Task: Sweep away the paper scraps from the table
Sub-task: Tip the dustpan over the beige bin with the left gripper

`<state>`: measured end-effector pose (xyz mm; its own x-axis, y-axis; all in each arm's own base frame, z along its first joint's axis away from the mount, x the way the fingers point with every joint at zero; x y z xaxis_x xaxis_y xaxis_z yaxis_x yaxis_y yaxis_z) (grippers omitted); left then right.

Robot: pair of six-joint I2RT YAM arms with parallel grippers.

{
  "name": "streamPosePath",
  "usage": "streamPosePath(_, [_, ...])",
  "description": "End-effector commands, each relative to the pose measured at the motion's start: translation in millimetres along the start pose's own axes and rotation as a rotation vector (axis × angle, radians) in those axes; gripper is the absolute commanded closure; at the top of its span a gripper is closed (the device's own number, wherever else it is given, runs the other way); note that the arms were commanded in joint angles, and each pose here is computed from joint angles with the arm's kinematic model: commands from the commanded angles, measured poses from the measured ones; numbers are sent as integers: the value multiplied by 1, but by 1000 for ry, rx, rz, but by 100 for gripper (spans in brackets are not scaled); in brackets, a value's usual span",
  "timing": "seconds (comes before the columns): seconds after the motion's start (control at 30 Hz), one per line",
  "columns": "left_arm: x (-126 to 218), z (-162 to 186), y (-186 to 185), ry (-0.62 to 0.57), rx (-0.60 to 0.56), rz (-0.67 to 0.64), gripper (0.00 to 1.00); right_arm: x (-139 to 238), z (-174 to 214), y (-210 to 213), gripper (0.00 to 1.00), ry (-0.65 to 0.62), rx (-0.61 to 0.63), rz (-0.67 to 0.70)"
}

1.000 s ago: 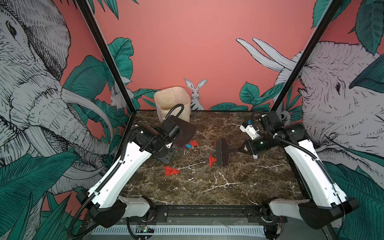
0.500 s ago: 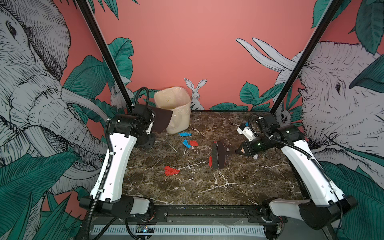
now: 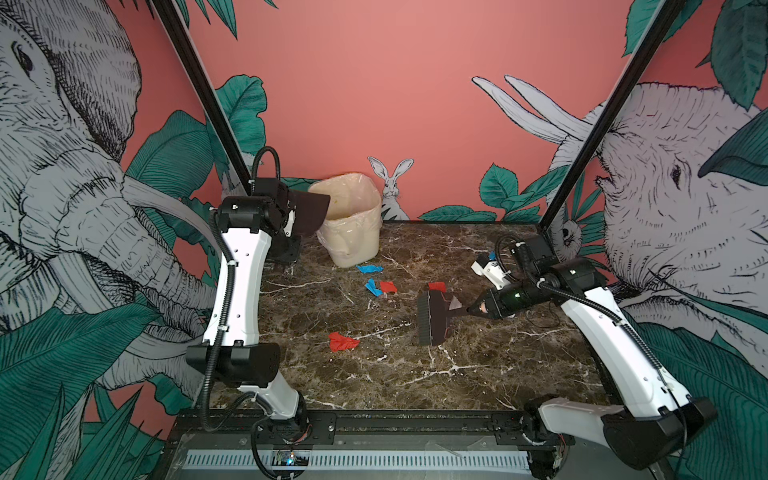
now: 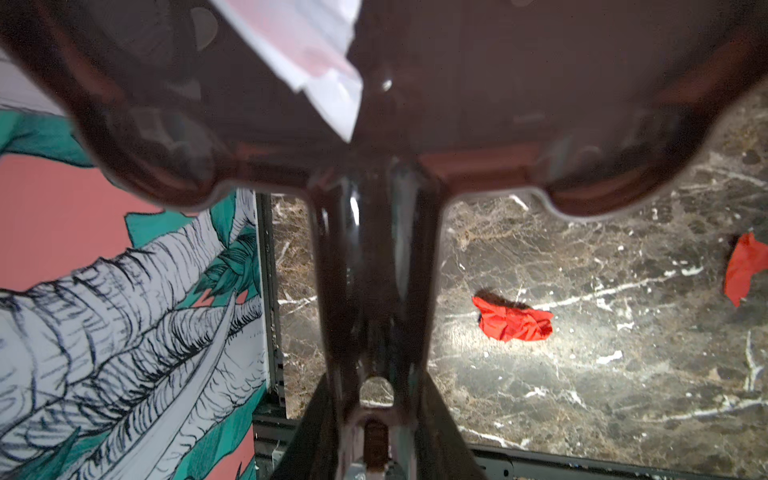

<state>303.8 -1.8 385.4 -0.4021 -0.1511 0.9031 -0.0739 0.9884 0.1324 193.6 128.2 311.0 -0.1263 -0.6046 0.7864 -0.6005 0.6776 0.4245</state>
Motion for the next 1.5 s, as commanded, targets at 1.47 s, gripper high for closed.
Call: streamPosePath(1.47, [-25, -100, -39, -170, -508, -646, 100, 2, 5, 15, 100, 15, -28, -43])
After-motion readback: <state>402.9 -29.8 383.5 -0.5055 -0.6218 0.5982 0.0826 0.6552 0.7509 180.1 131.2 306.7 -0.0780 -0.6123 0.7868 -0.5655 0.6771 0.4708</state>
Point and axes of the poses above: each gripper's point midway between its finger pads, its own x axis back along the fingers, its own y axis along the line the jaws close on, z = x × y, the point moved 7 cm from there along x, back along the fingers, and after that the axes turned 9 degrees about x, right-handed, at the moved point
